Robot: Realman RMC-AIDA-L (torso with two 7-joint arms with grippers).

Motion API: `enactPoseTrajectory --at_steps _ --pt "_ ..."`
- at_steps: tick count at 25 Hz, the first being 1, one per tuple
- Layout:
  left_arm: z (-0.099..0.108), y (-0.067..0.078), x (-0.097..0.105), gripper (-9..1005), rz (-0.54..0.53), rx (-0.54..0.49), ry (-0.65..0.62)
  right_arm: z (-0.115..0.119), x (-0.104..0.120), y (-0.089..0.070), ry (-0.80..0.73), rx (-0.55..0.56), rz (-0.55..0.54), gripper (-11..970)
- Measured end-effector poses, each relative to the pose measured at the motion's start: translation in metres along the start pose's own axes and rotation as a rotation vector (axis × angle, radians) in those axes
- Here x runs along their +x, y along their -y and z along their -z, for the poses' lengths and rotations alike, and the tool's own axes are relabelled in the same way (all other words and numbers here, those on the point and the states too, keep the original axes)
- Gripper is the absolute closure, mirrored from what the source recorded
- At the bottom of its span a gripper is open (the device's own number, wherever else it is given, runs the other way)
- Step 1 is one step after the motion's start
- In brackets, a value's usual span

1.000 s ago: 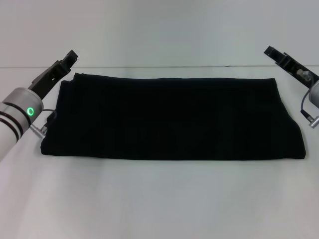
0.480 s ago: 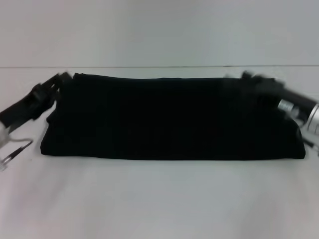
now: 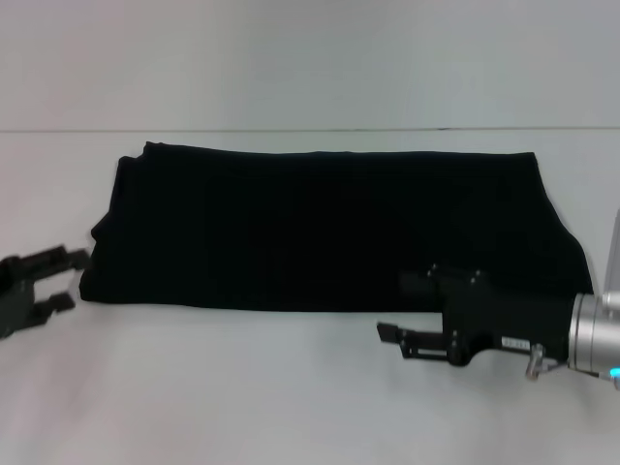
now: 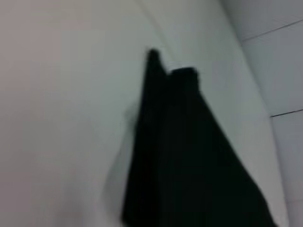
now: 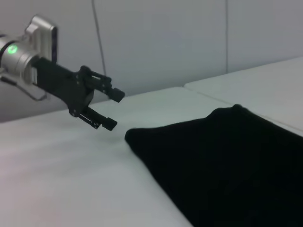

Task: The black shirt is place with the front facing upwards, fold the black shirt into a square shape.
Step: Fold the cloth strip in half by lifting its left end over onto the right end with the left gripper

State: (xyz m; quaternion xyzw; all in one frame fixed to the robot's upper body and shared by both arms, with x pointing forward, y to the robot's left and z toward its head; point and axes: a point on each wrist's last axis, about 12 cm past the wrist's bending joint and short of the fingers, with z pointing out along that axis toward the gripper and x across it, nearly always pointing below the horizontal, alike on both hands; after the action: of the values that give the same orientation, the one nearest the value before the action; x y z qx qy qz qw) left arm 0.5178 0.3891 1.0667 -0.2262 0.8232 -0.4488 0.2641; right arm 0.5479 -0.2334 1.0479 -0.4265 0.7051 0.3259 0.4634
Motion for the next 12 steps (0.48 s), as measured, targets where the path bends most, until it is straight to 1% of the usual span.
enactPoseTrajectory --at_steps 3,7,12 --pt "0.003 -0.005 -0.002 190 0.053 -0.071 -0.042 0.0 0.007 -0.005 0.0 -0.001 0.022 134" --pt "0.0 -0.003 -0.004 189 0.064 -0.075 -0.043 -0.001 0.01 -0.004 -0.009 0.015 0.019 133" --pt "-0.01 -0.005 -0.002 189 0.093 -0.082 -0.036 -0.002 0.013 -0.004 -0.021 0.024 0.014 134"
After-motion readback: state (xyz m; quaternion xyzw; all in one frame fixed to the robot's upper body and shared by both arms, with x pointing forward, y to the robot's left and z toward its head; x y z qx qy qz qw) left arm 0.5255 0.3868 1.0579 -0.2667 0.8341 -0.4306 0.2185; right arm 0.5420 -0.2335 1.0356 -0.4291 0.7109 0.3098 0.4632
